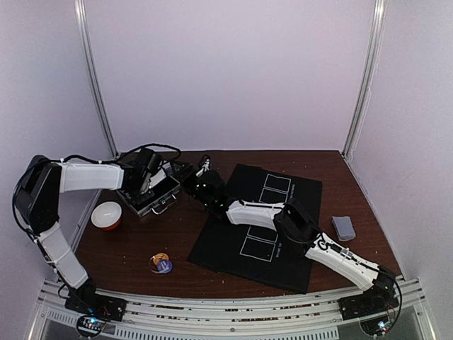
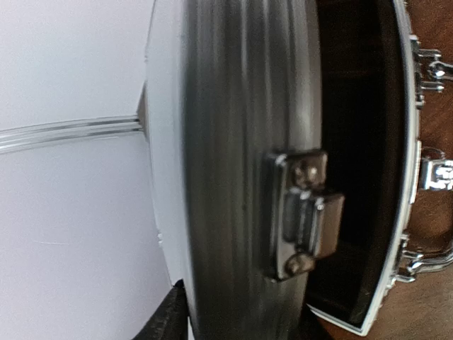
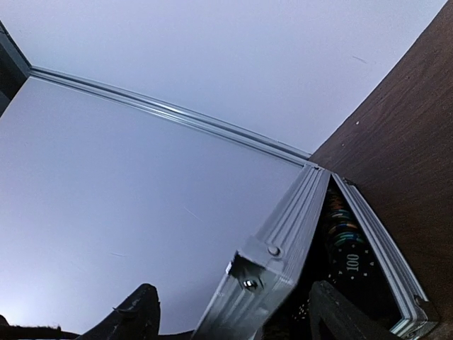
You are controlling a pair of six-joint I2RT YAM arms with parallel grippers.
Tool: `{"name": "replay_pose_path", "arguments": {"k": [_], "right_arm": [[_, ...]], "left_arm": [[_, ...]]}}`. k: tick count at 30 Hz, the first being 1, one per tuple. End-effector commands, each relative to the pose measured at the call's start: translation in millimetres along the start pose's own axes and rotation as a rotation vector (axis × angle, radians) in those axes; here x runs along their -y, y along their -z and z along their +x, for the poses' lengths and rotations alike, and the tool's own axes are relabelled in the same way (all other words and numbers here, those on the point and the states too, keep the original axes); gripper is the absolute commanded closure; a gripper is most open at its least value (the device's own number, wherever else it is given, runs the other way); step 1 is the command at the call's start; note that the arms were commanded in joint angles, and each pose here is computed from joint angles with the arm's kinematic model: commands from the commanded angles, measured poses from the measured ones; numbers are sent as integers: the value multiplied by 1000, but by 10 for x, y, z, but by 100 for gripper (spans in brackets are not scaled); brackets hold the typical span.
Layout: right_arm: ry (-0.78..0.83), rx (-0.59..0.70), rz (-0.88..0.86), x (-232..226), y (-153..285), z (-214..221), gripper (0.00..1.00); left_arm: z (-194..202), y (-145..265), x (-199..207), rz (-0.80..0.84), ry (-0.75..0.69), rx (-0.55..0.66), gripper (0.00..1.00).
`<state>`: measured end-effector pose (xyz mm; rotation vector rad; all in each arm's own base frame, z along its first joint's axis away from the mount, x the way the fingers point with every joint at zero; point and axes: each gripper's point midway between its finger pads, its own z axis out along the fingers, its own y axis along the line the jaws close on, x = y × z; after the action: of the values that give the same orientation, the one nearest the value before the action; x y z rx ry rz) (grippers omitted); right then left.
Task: Distribute texas hold em gaming equipment
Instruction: Open the chip case at the center of the board.
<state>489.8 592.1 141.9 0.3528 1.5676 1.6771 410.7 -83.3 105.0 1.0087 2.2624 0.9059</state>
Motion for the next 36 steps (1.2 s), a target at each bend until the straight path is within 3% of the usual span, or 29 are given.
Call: {"name": "replay_pose_path", "arguments": {"k": [1, 6, 11, 23, 31, 36], "right_arm": [[-6, -34, -139, -586, 16, -20, 26], [50, -65, -164, -799, 134, -196, 25], [127, -60, -141, -861, 460, -466, 24], [394, -37, 16, -1001, 1345, -1201, 23], [550, -39, 161, -916, 1785, -1516, 22], [618, -54, 259, -841, 2016, -1635, 21]], "left_arm": [[-87, 154, -303, -73, 85, 48, 68], [-268, 448, -378, 38, 156, 164, 81], [-378, 628, -390, 140, 196, 212, 86], [-538, 939, -776, 331, 430, 398, 89], [-707, 1089, -931, 433, 497, 486, 90], [-640, 919, -963, 496, 558, 479, 91]]}}
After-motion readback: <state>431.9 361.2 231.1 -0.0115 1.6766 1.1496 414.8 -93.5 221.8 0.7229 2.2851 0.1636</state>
